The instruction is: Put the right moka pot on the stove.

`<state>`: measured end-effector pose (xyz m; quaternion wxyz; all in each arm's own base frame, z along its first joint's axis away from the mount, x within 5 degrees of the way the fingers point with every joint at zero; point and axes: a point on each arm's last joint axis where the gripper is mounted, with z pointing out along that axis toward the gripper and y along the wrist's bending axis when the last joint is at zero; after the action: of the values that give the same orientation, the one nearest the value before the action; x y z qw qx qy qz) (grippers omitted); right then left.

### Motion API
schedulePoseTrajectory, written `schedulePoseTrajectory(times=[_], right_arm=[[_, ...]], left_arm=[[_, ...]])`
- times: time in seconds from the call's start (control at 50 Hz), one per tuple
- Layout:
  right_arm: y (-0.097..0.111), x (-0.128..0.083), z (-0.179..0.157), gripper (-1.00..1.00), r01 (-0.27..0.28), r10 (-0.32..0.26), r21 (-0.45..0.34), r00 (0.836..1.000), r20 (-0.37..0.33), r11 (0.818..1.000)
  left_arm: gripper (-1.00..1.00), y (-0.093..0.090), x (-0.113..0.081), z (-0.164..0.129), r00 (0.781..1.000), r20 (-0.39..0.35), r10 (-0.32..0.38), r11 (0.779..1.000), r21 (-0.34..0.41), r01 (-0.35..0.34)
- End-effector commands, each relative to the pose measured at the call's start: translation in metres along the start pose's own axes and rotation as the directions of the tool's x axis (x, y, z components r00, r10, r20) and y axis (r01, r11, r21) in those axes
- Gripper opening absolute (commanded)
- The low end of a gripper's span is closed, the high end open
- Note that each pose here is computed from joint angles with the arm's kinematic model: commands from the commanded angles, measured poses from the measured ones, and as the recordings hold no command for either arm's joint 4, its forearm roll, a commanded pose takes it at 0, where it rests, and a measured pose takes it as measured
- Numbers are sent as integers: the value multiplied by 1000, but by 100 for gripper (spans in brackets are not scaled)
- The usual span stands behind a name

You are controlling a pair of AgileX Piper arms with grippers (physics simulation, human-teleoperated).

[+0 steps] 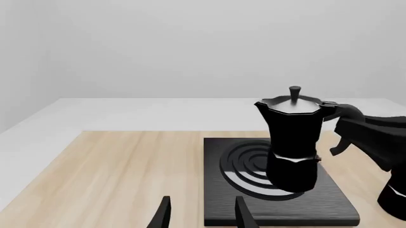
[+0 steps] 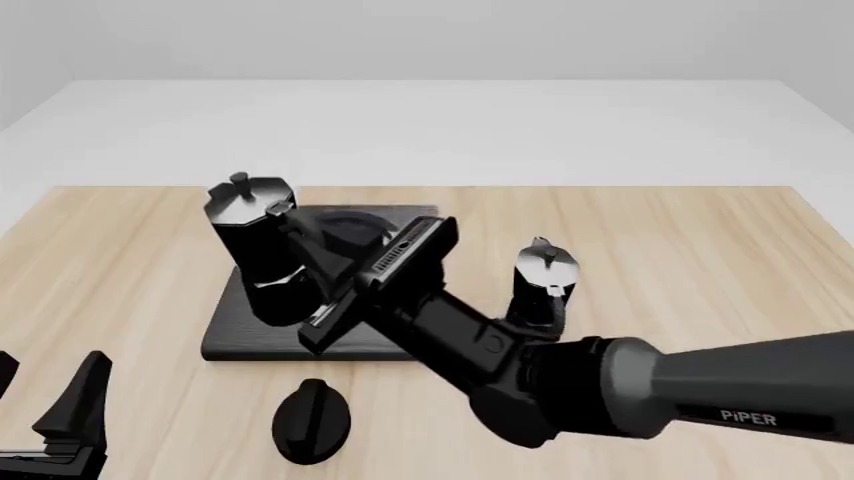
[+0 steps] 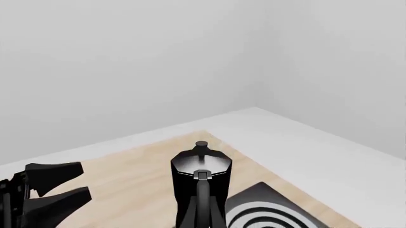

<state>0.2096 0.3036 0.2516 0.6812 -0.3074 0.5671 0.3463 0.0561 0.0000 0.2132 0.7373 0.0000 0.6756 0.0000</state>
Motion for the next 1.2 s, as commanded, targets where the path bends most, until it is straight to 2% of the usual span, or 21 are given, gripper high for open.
schedulePoseTrajectory(times=[0.02, 0.46, 1.0, 1.2], right_arm=[[-5, 1, 11, -100, -6, 6, 14, 999, 48, 1000], [-16, 27, 33, -100, -10, 8, 42, 999, 47, 999], [-61, 56, 78, -100, 23, -30, 137, 998, 49, 990], [-75, 73, 90, -100, 10, -16, 159, 999, 37, 987]], left_arm=[[100, 0, 0, 0, 1000, 0, 0, 1000, 0, 0], [100, 0, 0, 0, 1000, 0, 0, 1000, 0, 0], [100, 0, 0, 0, 1000, 0, 0, 1000, 0, 0], [100, 0, 0, 0, 1000, 0, 0, 1000, 0, 0]])
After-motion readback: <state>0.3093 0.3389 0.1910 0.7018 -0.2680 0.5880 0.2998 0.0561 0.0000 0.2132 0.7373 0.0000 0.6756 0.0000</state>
